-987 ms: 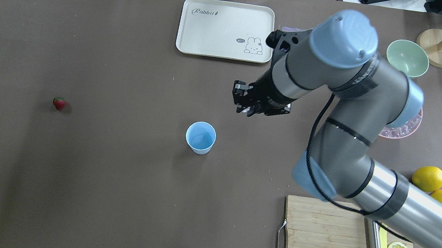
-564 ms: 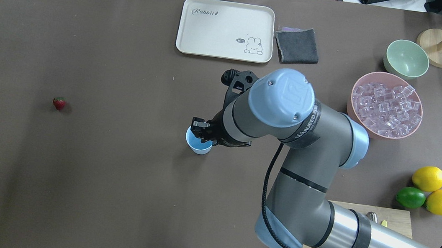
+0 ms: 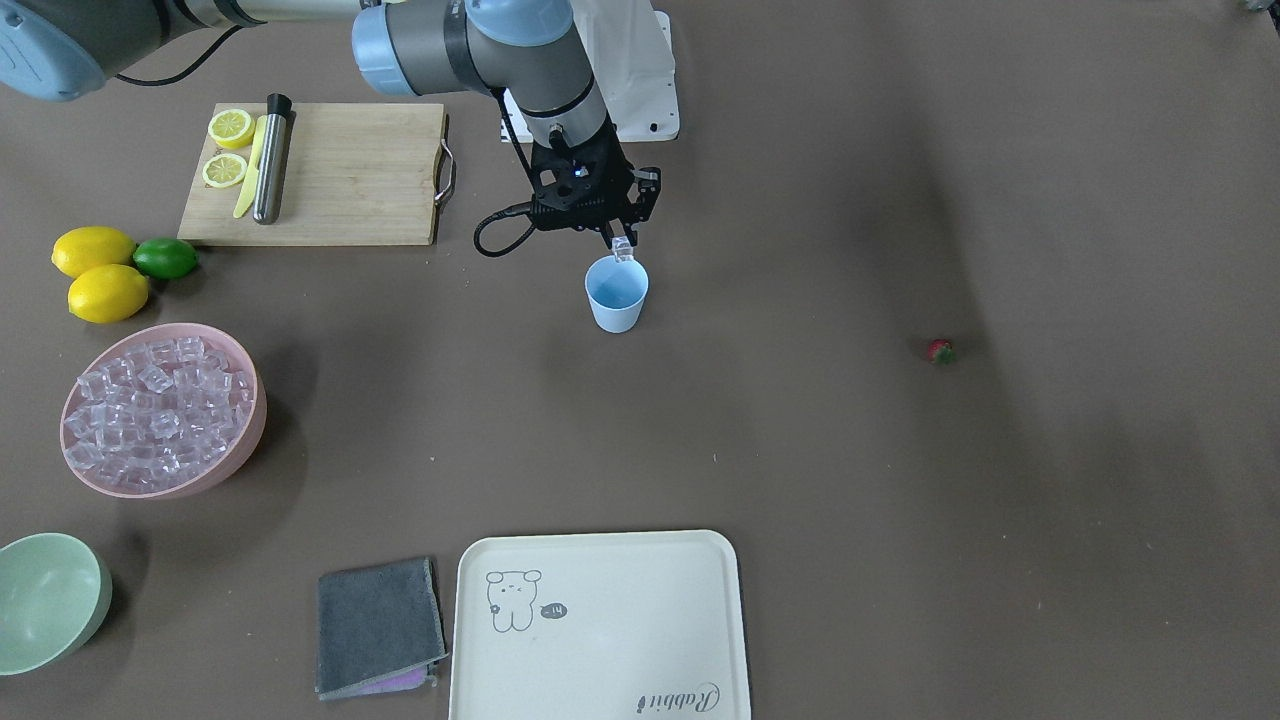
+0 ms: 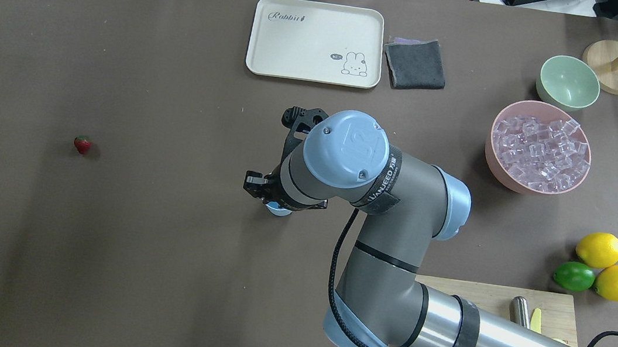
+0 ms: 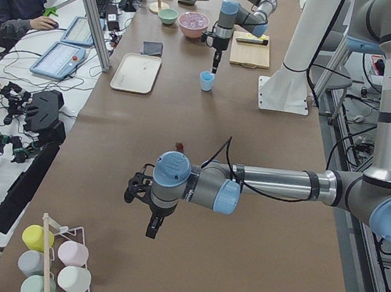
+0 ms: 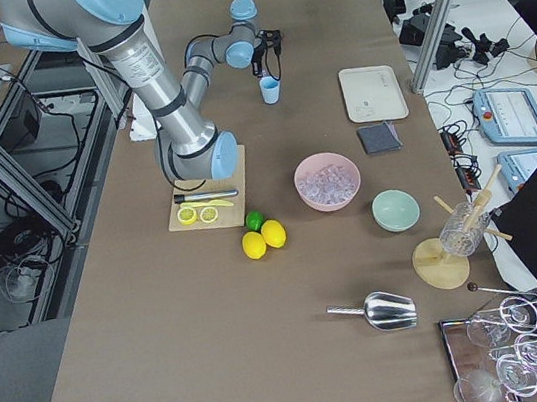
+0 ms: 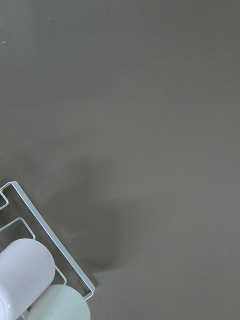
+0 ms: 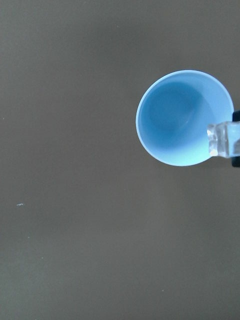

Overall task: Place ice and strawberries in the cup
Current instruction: 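Open the right gripper to drop the ice cube into the cup, then move the right gripper back over the pink ice bowl, then lower the right gripper into the ice and grasp another cube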

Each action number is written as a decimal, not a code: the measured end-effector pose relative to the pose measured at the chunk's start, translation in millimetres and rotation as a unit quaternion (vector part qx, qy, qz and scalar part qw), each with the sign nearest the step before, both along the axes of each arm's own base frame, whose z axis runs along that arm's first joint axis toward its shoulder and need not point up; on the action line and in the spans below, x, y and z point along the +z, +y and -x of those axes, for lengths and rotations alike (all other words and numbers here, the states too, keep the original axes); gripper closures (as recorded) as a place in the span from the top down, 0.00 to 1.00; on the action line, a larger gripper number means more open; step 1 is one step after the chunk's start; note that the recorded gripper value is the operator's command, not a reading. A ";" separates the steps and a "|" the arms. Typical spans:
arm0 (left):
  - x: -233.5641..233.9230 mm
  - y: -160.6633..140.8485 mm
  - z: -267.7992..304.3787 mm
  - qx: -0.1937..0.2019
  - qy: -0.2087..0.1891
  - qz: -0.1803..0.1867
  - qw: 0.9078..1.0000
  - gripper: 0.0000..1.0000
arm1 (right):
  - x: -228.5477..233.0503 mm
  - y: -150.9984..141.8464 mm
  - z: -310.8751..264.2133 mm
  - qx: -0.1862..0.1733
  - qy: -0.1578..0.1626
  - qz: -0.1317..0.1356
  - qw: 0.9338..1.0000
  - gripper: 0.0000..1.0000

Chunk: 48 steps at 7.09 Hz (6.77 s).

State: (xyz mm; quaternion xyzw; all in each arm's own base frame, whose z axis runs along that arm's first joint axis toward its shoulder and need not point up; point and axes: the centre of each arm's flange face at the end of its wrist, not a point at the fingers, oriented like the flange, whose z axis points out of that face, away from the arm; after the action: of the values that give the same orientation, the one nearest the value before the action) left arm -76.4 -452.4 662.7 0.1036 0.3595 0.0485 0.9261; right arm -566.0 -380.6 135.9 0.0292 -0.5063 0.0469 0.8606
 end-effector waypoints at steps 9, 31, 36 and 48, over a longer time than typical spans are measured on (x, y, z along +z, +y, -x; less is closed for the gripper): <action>1.0 -23.4 0.7 -0.001 -0.001 0.000 1.000 0.98 | -14.5 -59.1 -94.9 0.016 0.030 0.045 0.998 0.99; 0.1 -56.7 -2.5 0.003 0.001 -0.006 1.000 0.98 | 308.0 -202.7 -286.3 -0.122 0.365 -0.120 0.915 0.86; 0.3 -56.6 -2.5 0.004 0.001 -0.006 1.000 0.98 | 309.4 -197.3 -283.0 -0.124 0.394 -0.114 0.904 0.86; 18.5 -49.1 -1.1 0.003 0.002 -0.013 1.000 0.98 | 324.6 -181.3 -259.9 -0.145 0.400 -0.110 0.898 0.53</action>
State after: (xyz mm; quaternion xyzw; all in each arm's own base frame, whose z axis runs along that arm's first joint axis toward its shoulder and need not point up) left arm -75.3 -501.6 681.2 0.1146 0.3606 0.0558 0.9240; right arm -306.1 -562.0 460.4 0.0664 -0.1201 -0.1496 0.9792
